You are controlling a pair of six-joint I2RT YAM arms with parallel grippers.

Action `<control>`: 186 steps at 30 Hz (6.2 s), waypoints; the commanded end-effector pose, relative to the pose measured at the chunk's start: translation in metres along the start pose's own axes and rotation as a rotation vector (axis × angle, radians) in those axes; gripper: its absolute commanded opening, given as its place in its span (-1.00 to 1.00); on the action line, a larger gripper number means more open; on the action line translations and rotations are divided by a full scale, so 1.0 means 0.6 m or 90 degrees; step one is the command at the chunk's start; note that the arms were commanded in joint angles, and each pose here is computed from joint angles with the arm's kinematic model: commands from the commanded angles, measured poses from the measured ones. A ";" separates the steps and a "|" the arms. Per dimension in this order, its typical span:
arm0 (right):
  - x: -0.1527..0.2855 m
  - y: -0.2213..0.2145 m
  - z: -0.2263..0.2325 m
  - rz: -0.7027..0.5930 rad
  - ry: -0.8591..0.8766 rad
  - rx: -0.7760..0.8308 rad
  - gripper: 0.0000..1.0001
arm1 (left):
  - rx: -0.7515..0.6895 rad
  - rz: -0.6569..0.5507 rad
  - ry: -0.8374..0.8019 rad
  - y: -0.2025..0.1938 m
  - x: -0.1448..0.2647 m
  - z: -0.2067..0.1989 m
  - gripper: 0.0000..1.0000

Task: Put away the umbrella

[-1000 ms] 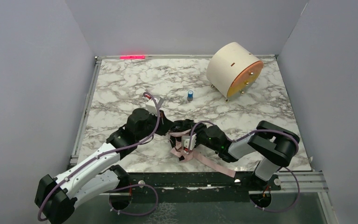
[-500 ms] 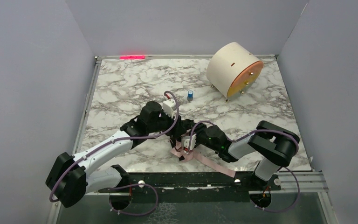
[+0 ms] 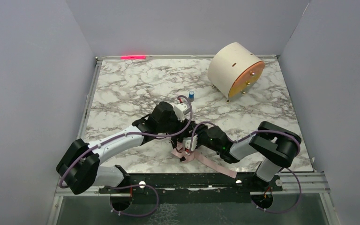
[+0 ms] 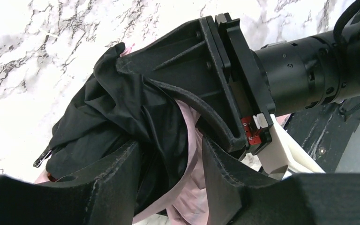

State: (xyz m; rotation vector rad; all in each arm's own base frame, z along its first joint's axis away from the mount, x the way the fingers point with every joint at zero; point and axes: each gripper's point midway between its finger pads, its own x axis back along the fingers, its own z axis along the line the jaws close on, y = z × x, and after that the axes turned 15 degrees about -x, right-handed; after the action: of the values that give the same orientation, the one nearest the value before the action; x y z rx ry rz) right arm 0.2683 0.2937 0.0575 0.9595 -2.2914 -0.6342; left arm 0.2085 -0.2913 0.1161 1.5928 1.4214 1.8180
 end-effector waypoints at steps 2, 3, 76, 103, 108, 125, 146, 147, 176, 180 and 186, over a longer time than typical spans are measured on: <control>0.005 -0.024 0.020 0.034 0.019 -0.009 -0.56 | -0.026 0.015 0.010 0.008 -0.003 -0.002 -0.21; 0.005 -0.025 0.020 0.035 0.020 -0.009 -0.56 | -0.026 0.014 0.012 0.010 -0.002 -0.001 -0.34; -0.009 0.009 0.038 0.001 0.076 -0.024 -0.50 | -0.411 -0.013 -0.269 -0.026 0.039 0.079 0.94; -0.011 0.017 0.039 -0.010 0.079 -0.016 -0.49 | -0.354 0.062 -0.297 -0.110 -0.034 0.107 0.00; -0.009 0.021 0.037 -0.016 0.076 -0.016 -0.41 | -0.354 0.069 -0.287 -0.115 -0.035 0.108 -0.34; 0.087 0.098 -0.032 -0.083 0.025 -0.221 0.35 | -0.407 0.070 -0.211 -0.120 -0.034 0.120 -0.93; 0.148 0.095 -0.091 0.088 -0.161 -0.979 0.01 | -0.445 0.084 -0.121 -0.127 -0.046 0.139 -1.00; 0.143 0.100 -0.094 0.093 -0.154 -0.999 -0.01 | -0.448 0.083 -0.120 -0.125 -0.047 0.138 -1.00; 0.057 0.077 -0.002 0.161 -0.094 -1.183 0.17 | -0.388 0.101 -0.139 -0.117 -0.064 0.139 -1.00; 0.069 0.056 0.026 0.210 -0.112 -1.220 0.22 | -0.378 0.103 -0.130 -0.112 -0.066 0.144 -1.00; 0.106 0.015 0.026 0.235 -0.233 -1.284 0.36 | -0.369 0.106 -0.124 -0.111 -0.069 0.147 -1.00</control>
State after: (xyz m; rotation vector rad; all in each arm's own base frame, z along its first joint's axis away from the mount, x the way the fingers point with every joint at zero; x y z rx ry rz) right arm 0.2153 0.2786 0.0759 -0.4719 -0.8862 -2.0747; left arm 0.2662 -0.2553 0.0319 1.5396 0.6170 1.8158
